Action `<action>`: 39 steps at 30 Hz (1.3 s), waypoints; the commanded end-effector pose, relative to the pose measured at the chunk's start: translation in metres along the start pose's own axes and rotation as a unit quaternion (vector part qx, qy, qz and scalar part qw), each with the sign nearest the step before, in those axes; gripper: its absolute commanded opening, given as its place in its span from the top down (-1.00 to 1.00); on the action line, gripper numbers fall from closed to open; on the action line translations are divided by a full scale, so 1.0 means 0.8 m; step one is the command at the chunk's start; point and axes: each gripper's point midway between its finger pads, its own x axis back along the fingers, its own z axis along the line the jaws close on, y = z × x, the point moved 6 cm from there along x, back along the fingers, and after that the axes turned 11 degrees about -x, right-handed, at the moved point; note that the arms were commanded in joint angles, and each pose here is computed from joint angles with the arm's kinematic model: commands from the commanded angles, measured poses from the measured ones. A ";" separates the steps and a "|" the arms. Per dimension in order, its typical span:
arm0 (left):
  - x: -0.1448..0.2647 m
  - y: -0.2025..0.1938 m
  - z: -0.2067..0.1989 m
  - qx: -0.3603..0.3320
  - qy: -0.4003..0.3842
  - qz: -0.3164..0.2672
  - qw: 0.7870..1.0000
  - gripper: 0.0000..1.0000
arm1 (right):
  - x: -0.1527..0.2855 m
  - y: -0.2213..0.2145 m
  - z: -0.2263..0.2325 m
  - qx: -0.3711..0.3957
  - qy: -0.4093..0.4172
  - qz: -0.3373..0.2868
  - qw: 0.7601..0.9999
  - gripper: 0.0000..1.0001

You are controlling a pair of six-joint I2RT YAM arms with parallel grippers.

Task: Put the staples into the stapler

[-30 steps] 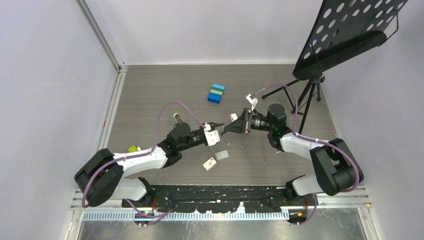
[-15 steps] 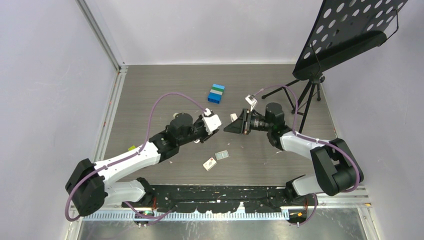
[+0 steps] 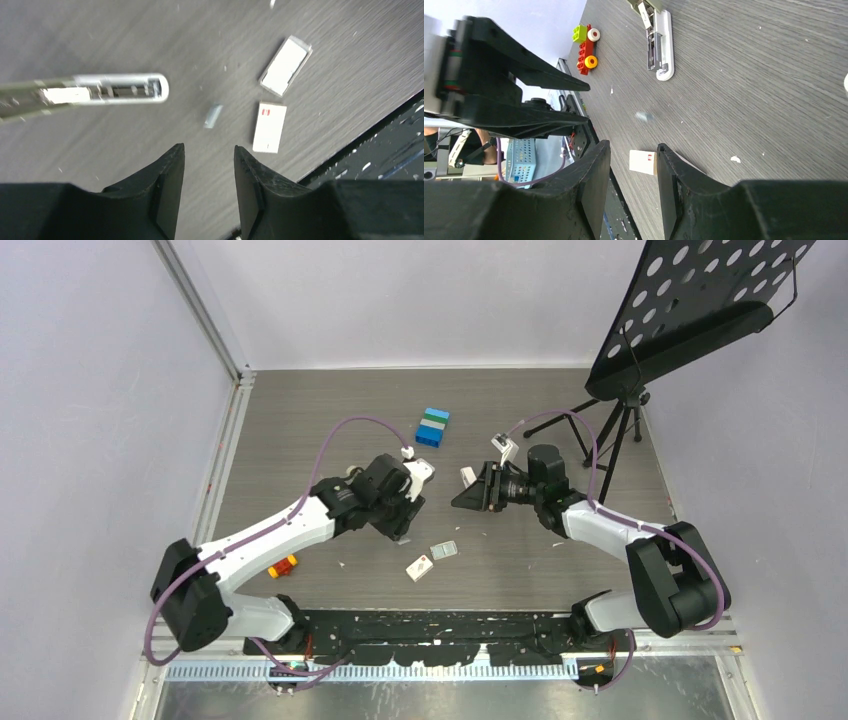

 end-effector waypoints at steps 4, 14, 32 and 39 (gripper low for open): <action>-0.007 -0.056 -0.021 0.093 -0.016 0.193 0.977 0.13 | 0.001 0.016 0.013 0.035 -0.002 -0.015 0.999 0.11; -0.027 -0.058 -0.030 0.129 -0.024 0.198 0.971 0.06 | 0.002 0.014 0.012 0.041 -0.013 -0.008 0.999 0.11; -0.047 -0.046 -0.066 0.243 -0.077 0.081 0.963 -0.06 | -0.006 0.003 0.010 0.074 -0.068 0.005 0.995 0.11; -0.062 -0.050 -0.076 0.241 -0.084 0.101 0.962 -0.06 | -0.005 0.003 0.008 0.075 -0.073 0.004 0.995 0.11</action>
